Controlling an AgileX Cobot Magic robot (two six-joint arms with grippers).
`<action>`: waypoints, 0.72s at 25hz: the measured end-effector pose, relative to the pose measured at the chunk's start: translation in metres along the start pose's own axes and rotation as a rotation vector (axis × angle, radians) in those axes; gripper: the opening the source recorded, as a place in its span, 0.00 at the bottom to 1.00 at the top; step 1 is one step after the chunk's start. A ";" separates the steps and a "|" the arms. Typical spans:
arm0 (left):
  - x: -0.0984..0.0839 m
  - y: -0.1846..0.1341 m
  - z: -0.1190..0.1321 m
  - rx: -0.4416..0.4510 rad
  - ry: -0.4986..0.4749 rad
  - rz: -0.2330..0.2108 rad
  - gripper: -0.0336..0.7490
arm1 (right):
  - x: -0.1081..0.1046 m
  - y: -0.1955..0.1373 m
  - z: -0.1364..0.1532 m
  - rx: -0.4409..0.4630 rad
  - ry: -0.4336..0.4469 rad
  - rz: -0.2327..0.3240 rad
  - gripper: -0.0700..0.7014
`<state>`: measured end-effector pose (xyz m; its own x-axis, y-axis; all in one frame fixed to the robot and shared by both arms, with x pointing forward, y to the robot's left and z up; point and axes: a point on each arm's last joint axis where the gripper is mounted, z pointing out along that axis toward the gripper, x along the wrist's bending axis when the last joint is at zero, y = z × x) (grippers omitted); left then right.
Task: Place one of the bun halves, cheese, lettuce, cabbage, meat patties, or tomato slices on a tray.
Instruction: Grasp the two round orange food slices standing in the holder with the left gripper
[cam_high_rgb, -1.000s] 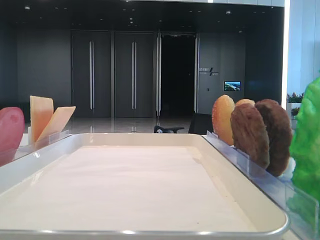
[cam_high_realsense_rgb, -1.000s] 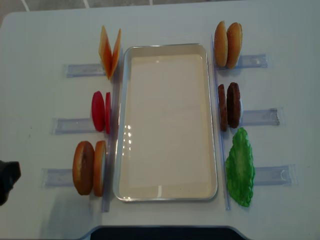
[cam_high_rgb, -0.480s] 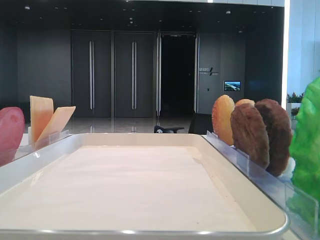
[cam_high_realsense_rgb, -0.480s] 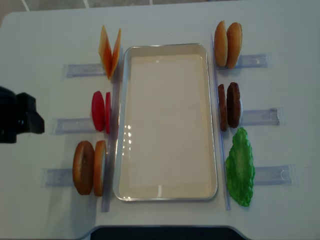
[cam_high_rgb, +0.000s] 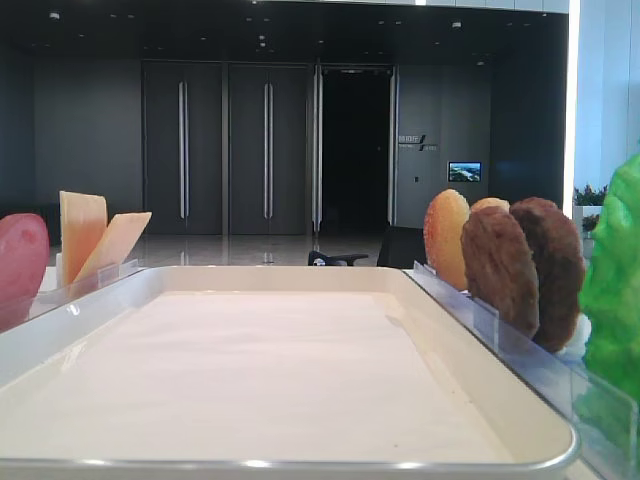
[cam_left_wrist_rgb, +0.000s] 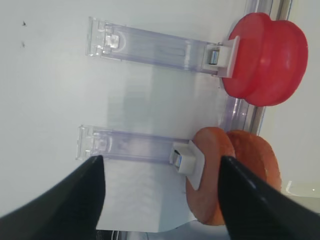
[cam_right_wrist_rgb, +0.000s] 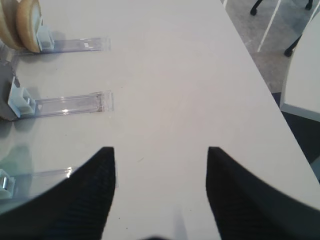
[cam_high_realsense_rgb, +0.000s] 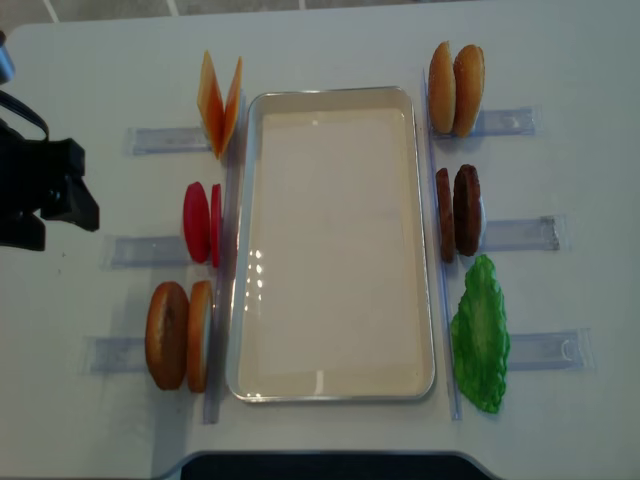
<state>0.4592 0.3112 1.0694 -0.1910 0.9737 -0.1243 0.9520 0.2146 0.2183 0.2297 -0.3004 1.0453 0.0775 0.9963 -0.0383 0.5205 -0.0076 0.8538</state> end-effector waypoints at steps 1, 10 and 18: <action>0.001 0.000 0.000 0.002 0.007 0.003 0.73 | 0.000 0.000 0.000 0.000 0.000 0.000 0.63; 0.003 -0.004 0.000 0.040 0.035 0.000 0.73 | 0.000 0.000 0.000 0.000 0.000 0.000 0.63; 0.003 -0.004 0.000 0.046 0.038 -0.081 0.73 | 0.000 0.000 0.000 0.000 0.000 0.000 0.63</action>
<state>0.4544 0.3135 1.0682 -0.2762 0.9556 -0.1028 0.9428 0.2902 0.1643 0.2297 -0.3004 1.0453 0.0775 0.9963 -0.0383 0.5205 -0.0076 0.8538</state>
